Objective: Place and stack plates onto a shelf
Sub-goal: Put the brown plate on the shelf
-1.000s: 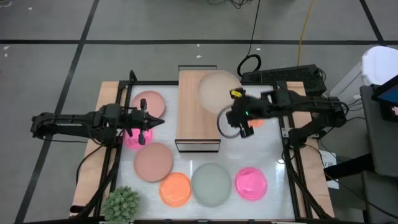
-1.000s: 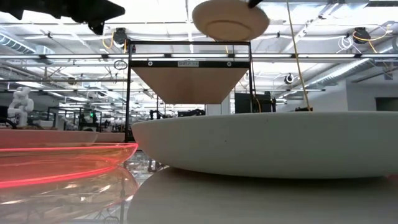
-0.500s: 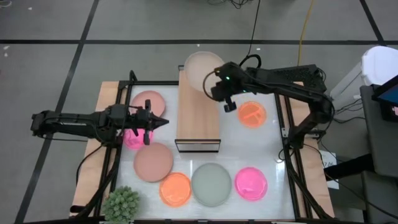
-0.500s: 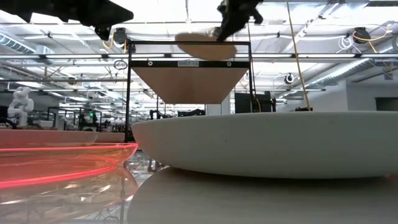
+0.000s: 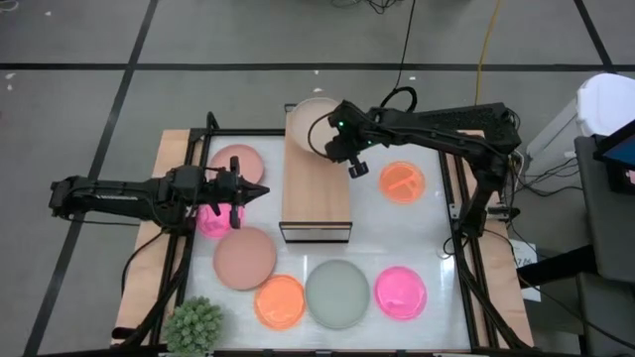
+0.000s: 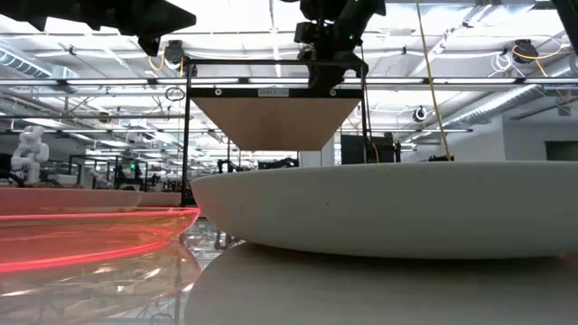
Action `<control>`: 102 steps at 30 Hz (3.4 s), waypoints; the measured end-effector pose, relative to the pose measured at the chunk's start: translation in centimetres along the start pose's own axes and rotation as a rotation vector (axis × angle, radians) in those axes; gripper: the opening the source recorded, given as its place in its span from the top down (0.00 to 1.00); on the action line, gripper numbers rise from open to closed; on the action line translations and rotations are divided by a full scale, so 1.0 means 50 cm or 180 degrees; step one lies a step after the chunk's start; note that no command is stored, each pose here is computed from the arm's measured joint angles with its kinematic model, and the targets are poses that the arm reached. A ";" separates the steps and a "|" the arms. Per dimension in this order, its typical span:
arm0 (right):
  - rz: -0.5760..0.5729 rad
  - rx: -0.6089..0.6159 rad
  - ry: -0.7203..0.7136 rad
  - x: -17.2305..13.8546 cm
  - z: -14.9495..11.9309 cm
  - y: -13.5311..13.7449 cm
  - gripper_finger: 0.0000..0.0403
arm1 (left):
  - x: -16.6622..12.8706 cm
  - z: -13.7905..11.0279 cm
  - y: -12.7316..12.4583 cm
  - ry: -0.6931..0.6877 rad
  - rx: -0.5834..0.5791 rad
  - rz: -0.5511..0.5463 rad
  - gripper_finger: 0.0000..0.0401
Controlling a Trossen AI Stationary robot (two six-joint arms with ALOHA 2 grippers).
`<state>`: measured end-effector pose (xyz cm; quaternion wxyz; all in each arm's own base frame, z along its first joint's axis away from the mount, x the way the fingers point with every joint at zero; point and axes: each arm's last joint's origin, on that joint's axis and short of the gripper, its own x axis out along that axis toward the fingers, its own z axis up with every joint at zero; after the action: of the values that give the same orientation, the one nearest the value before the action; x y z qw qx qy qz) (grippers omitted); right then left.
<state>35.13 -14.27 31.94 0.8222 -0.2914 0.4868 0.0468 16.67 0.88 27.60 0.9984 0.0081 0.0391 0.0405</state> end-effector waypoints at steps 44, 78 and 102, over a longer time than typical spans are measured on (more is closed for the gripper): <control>-0.0326 0.0324 -0.0178 -0.030 0.030 0.020 0.76 | 0.000 -0.001 0.004 0.0012 0.0085 0.0205 0.99; -0.0128 0.0565 -0.0852 0.050 -0.033 0.033 0.70 | -0.001 -0.010 0.007 0.0160 0.0094 0.0383 0.99; -0.0115 0.0522 -0.0730 0.061 -0.055 0.023 1.00 | -0.001 -0.008 0.007 0.0142 0.0101 0.0407 0.99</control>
<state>34.21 -15.41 27.94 0.8942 -0.2247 0.3864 0.0251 16.57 1.23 27.19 0.9924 0.0254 0.0614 0.1038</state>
